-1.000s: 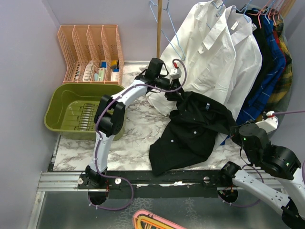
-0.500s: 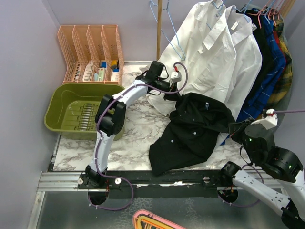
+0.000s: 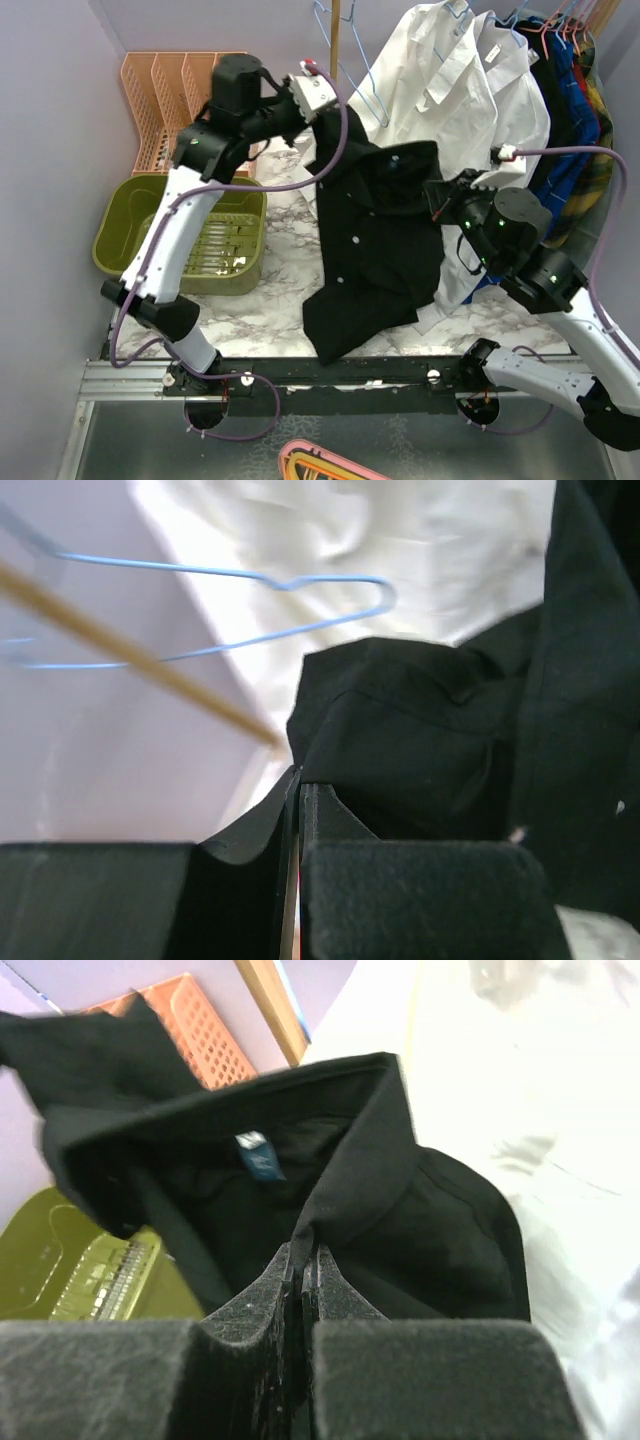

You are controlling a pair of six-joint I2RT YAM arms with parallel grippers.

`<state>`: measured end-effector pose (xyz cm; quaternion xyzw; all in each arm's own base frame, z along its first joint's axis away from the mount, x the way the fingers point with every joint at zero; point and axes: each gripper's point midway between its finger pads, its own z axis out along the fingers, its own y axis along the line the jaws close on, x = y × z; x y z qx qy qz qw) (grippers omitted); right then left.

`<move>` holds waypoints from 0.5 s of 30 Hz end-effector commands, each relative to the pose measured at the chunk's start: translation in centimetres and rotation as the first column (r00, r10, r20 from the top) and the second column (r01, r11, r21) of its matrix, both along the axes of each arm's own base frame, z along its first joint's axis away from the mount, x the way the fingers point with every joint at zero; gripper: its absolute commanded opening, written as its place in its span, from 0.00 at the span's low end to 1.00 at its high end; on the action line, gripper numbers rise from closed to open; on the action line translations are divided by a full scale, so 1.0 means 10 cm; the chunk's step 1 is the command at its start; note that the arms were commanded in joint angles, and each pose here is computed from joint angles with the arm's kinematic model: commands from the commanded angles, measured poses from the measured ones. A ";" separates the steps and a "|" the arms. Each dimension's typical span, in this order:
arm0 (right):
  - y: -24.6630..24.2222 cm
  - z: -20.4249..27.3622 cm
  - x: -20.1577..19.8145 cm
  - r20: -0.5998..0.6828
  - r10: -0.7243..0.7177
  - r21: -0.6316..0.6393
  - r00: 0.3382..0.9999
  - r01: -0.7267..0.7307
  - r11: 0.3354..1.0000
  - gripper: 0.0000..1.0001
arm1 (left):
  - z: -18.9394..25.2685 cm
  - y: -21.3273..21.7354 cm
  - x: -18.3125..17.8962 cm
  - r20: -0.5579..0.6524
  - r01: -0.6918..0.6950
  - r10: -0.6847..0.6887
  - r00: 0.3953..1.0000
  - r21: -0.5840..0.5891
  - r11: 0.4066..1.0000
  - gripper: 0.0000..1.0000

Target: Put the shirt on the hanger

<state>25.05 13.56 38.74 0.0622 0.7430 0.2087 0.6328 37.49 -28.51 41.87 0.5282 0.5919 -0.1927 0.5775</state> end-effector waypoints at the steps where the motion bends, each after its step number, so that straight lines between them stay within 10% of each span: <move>1: 0.18 0.71 0.16 0.230 0.045 0.011 0.972 -0.049 0.999 0.01 | 0.64 0.80 -0.05 0.213 -0.309 0.282 0.936 0.106 0.945 0.00; 7: 0.31 0.91 0.19 0.283 0.083 0.038 0.955 -0.098 0.994 0.01 | 1.30 1.26 -0.44 0.369 -0.414 0.361 0.856 0.071 0.908 0.00; 15: 0.36 -0.19 0.19 0.076 0.076 0.079 0.994 -0.082 0.994 0.01 | -0.64 1.02 -0.18 -0.007 -0.398 0.412 0.911 0.246 0.884 0.00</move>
